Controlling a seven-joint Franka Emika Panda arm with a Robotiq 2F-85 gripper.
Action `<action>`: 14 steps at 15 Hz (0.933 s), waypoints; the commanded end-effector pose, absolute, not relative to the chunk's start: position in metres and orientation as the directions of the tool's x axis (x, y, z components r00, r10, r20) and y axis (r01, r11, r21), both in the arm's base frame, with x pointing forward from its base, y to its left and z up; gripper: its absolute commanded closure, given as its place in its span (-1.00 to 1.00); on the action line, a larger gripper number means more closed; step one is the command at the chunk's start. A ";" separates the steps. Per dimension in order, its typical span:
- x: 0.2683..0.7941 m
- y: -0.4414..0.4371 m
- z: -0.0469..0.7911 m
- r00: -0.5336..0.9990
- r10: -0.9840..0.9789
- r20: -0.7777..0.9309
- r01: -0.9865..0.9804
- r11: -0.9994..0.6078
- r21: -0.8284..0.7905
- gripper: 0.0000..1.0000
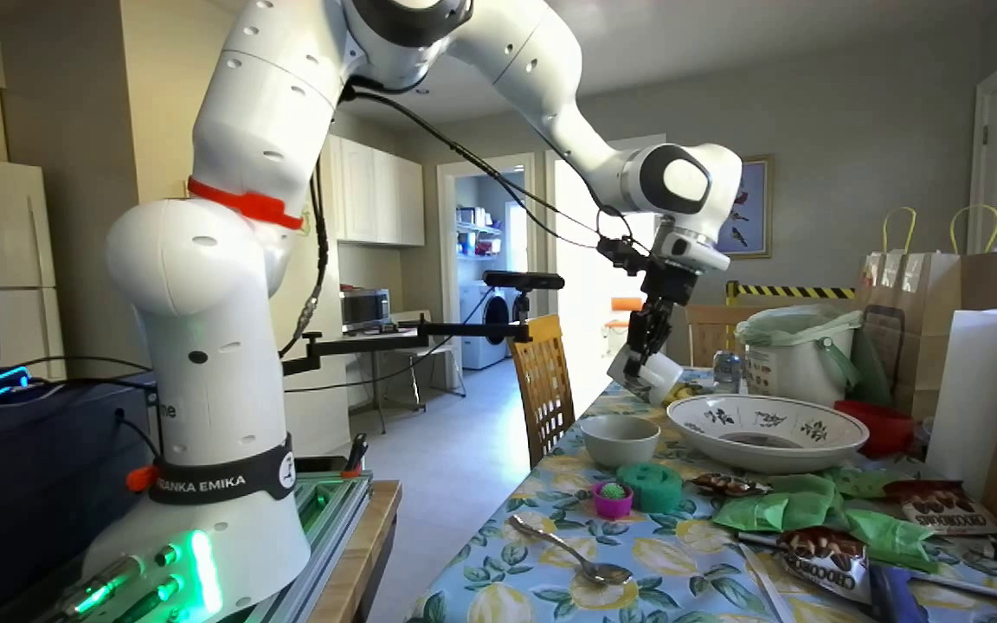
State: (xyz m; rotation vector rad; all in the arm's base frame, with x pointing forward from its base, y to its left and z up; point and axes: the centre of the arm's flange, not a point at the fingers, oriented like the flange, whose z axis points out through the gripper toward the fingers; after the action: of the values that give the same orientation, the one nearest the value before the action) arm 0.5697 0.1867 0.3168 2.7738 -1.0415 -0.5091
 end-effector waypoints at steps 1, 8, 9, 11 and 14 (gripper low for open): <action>0.580 0.202 0.328 0.748 -0.626 -0.221 -0.575 -0.777 0.256 0.94; 0.582 0.219 0.326 0.812 -0.563 -0.155 -0.505 -0.811 0.296 0.94; 0.582 0.220 0.326 0.819 -0.555 -0.146 -0.497 -0.814 0.302 0.94; 0.582 0.221 0.326 0.821 -0.552 -0.144 -0.494 -0.814 0.306 0.94; 0.570 0.216 0.315 0.811 -0.565 -0.155 -0.506 -0.808 0.301 0.78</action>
State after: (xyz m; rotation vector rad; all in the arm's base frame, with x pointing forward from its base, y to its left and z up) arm 0.5700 0.2156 0.3150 2.7509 -0.8274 -0.3480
